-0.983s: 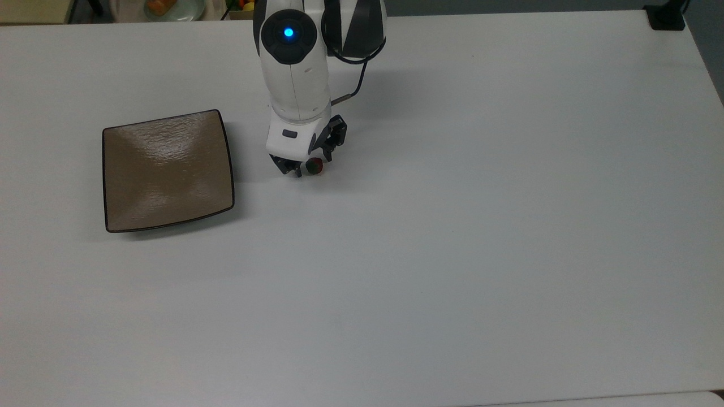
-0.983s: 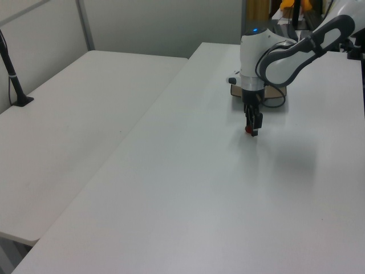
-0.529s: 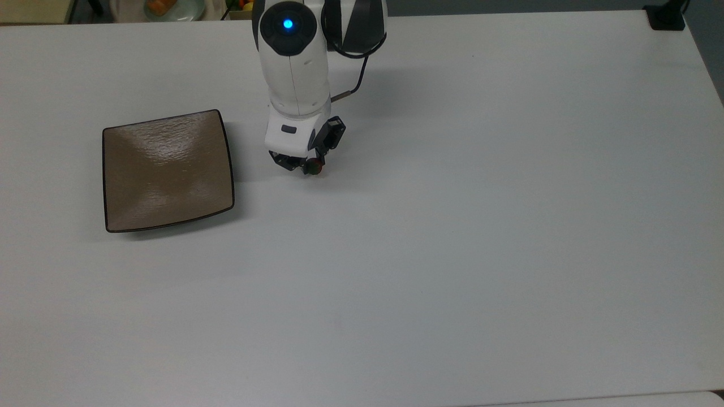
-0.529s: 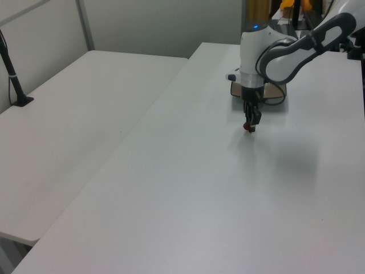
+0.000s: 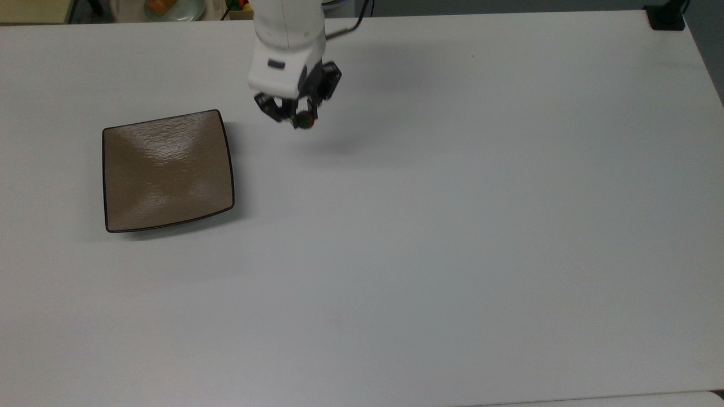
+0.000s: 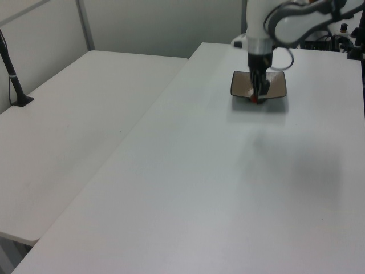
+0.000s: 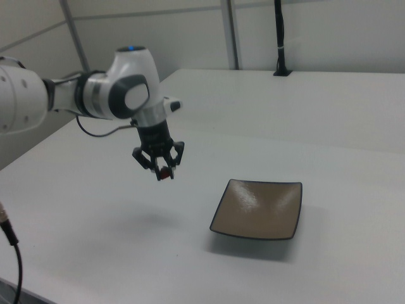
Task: Strawberries on a ceramic plate
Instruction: 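Lift the held strawberry up off the table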
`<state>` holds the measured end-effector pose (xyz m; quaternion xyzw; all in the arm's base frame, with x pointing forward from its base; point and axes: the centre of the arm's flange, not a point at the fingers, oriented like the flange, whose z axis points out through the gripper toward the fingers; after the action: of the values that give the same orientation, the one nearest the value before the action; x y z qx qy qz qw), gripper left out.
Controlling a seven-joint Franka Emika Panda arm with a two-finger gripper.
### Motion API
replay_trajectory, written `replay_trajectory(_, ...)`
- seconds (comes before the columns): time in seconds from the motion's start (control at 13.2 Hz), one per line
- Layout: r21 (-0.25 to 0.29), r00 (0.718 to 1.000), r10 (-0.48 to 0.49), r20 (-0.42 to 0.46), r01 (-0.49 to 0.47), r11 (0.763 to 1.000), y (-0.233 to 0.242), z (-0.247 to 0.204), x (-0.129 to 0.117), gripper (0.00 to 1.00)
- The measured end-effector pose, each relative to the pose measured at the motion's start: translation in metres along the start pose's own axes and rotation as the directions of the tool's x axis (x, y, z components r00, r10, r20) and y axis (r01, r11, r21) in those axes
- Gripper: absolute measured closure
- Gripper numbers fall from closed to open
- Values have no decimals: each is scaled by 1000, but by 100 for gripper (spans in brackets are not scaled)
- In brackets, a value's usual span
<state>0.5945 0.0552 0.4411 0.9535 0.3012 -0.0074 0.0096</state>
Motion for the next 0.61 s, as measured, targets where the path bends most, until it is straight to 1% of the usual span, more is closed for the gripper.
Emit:
replay_trajectory(0.23,0,1000,31,6,-31,1000,3,-52,-25,67)
replay_trajectory(0.38,29,997,71,9,-71,997,11,-86,-43,67)
replay_trajectory(0.61,31,994,110,-1,-110,993,28,-106,-56,67)
